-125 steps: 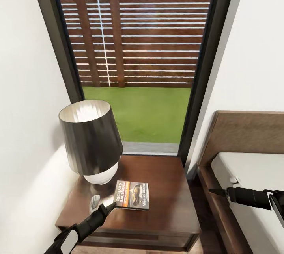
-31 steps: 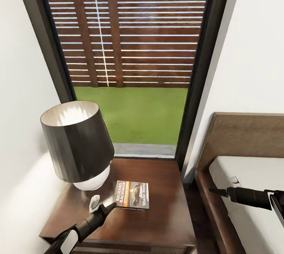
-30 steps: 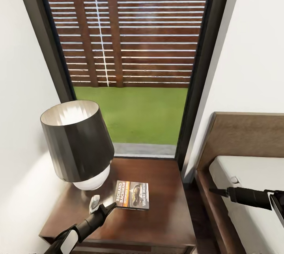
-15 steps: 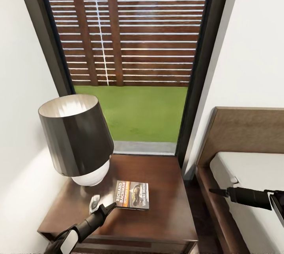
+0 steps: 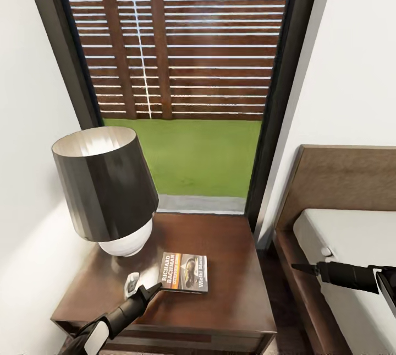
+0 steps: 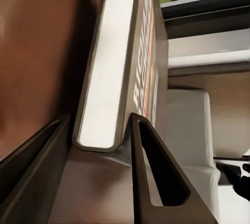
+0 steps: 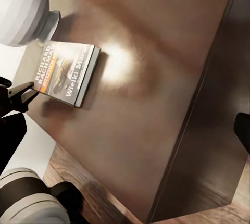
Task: In the bedroom, move the book from the bed onto either nightstand, and place the two sandals side by side next to the bed.
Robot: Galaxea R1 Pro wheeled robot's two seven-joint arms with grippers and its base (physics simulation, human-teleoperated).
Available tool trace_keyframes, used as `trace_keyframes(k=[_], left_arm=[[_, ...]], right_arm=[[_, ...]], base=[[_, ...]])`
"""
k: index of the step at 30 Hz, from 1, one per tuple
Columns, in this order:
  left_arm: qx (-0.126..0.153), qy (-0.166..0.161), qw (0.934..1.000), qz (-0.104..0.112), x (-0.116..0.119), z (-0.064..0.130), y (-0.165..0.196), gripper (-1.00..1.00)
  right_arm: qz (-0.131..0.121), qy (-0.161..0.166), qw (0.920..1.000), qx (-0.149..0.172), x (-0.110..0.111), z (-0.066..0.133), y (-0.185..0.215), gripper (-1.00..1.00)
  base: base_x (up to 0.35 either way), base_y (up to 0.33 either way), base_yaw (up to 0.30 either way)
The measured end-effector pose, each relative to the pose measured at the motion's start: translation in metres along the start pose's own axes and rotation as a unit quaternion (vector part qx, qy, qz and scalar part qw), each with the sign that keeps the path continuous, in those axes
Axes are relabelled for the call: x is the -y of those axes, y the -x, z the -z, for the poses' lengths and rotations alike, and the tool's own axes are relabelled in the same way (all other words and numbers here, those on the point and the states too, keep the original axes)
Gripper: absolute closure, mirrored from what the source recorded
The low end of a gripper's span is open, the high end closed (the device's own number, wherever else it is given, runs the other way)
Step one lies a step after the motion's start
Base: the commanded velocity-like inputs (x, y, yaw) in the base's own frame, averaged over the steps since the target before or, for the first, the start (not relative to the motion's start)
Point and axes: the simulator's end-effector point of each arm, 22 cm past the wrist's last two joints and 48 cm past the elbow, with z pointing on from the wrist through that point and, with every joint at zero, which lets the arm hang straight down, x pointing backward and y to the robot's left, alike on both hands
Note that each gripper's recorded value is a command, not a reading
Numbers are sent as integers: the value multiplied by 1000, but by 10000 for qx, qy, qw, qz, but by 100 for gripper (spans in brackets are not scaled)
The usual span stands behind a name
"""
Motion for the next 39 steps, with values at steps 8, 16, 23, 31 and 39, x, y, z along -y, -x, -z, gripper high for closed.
trace_keyframes(k=[8,16,23,31,39], left_arm=[[22,-56,10000,60,-4,0,-1,100],[38,-127,9999,62,-5,-1,-2,100],[60,-227,9997,66,-7,-1,-3,100],[59,-227,9997,68,-7,-1,-3,100],[23,-25,10000,10,-16,-2,-5,-100]], right_arm=[[3,1,10000,3,4,-3,-5,-100],[1,0,10000,3,6,-4,-8,-100],[4,1,10000,7,10,-7,-13,-100],[0,0,10000,5,10,-7,-13,-100],[0,-1,10000,8,11,-6,-13,-100]], base=[[0,0,0],[0,0,0],[0,0,0],[0,0,0],[0,0,0]])
